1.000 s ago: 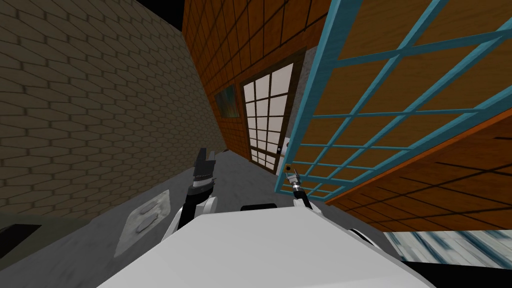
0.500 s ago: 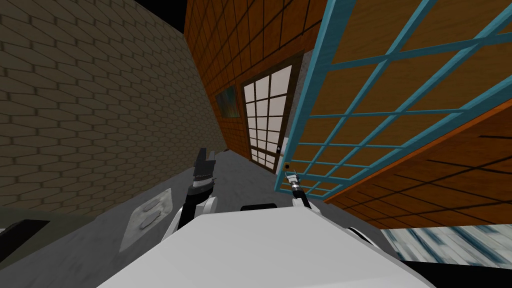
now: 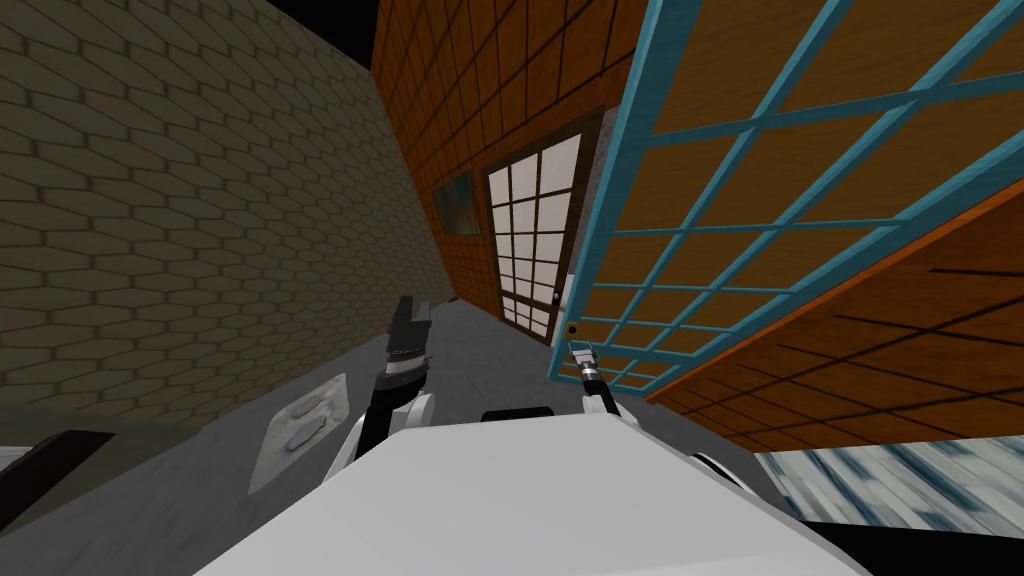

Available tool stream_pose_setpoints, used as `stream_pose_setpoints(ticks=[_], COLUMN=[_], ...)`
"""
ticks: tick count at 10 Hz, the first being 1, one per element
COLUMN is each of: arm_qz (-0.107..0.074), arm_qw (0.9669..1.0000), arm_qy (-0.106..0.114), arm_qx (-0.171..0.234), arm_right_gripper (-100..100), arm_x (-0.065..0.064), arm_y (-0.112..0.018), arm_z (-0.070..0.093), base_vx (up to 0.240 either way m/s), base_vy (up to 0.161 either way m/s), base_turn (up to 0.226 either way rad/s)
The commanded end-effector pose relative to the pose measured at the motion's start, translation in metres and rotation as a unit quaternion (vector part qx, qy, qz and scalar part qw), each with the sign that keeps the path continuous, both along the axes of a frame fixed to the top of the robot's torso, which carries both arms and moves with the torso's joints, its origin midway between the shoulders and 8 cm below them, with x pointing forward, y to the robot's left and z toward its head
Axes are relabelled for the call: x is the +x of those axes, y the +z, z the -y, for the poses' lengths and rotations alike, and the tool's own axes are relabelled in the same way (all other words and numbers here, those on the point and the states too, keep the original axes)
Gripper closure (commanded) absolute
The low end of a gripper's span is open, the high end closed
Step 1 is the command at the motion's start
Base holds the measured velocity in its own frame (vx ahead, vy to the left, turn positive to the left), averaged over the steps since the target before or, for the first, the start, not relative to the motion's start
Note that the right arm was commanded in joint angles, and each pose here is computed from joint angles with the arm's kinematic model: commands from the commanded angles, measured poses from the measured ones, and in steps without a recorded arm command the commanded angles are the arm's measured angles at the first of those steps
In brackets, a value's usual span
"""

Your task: Pull the door open

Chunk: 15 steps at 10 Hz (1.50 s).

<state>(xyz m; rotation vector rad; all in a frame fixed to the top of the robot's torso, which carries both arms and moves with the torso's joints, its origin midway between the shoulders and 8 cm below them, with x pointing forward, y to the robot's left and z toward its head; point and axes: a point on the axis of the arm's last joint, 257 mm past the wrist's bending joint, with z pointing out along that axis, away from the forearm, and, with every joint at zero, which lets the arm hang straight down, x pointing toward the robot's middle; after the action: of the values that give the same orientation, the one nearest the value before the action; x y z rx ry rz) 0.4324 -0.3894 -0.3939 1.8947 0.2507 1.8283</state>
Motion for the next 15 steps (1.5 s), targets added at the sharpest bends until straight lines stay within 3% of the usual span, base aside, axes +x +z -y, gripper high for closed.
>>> stream_pose_setpoints(ticks=[1, 6, 8, 9, 15], arm_qz=[0.004, 0.018, 0.026, 0.027, 0.044], arm_qw=[0.9998, 0.9951, 0.9902, 0.9894, 0.9709], arm_qy=[0.000, 0.000, 0.000, 0.000, 0.000], arm_qx=[0.022, 0.097, 0.137, 0.143, 0.235], arm_right_gripper=[-100, -100, -100, -100, -100], arm_x=[0.001, 0.003, 0.005, 0.005, 0.008], arm_y=[-0.001, -0.002, -0.002, -0.002, -0.004], arm_z=[-0.001, -0.007, -0.010, -0.010, -0.017], base_vx=[-0.049, -0.044, -0.045, -0.039, -0.039], base_vy=[-0.003, -0.006, 0.001, 0.000, -0.003], base_turn=[0.003, 0.005, 0.004, 0.002, 0.004])
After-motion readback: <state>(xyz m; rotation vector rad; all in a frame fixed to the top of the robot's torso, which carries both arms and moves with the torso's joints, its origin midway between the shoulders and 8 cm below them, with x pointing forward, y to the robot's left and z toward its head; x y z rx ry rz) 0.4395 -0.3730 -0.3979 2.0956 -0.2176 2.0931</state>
